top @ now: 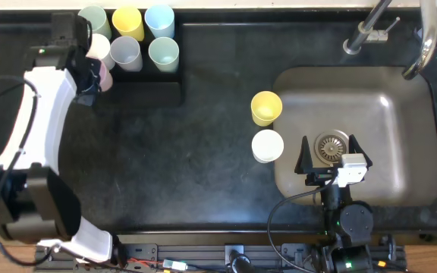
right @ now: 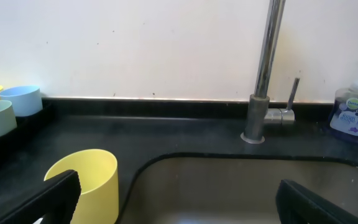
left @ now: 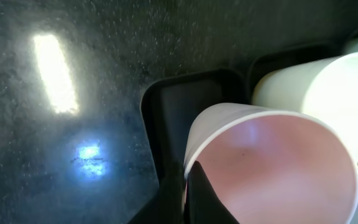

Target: Store Cups

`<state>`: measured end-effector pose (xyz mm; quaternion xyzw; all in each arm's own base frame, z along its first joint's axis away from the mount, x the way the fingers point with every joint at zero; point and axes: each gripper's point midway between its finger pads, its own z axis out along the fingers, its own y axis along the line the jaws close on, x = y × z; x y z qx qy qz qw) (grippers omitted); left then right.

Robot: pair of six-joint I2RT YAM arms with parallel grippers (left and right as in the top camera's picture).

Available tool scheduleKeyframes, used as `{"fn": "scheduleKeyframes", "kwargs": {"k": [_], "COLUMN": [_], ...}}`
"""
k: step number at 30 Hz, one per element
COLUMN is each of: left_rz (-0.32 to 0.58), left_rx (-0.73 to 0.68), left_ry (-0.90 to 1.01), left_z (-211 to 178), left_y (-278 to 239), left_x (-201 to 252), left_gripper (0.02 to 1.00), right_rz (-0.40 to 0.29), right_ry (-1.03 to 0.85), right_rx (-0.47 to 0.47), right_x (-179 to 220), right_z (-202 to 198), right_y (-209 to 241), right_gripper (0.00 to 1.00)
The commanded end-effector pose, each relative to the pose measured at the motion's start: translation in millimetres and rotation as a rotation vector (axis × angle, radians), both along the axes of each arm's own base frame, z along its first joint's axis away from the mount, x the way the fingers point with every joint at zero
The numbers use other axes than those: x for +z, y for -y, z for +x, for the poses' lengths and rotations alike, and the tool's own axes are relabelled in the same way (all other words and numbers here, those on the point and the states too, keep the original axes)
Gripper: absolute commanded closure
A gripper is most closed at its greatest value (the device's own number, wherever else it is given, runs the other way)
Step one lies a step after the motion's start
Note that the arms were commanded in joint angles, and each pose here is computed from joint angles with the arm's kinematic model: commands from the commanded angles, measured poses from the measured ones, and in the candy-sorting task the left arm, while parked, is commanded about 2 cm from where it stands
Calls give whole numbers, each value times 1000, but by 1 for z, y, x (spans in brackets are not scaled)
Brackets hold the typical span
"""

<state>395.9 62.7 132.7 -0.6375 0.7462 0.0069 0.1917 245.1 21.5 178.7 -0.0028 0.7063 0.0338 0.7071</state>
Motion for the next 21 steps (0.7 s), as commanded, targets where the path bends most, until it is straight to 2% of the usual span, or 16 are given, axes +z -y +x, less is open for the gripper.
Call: {"fn": "scheduleKeyframes", "kwargs": {"k": [1, 21], "left_rz": [9, 64], "left_rx": [-64, -55], "left_ry": [-46, -108], "left_z": [-2, -7], "left_y": [1, -11], "left_x": [-11, -23], "left_gripper": [982, 982], "right_rz": [-4, -4], "right_ry": [-1, -1], "right_rx": [-11, -11], "right_x": [-4, -4], "right_z": [1, 1], "right_y": [2, 2], "right_gripper": [3, 3]}}
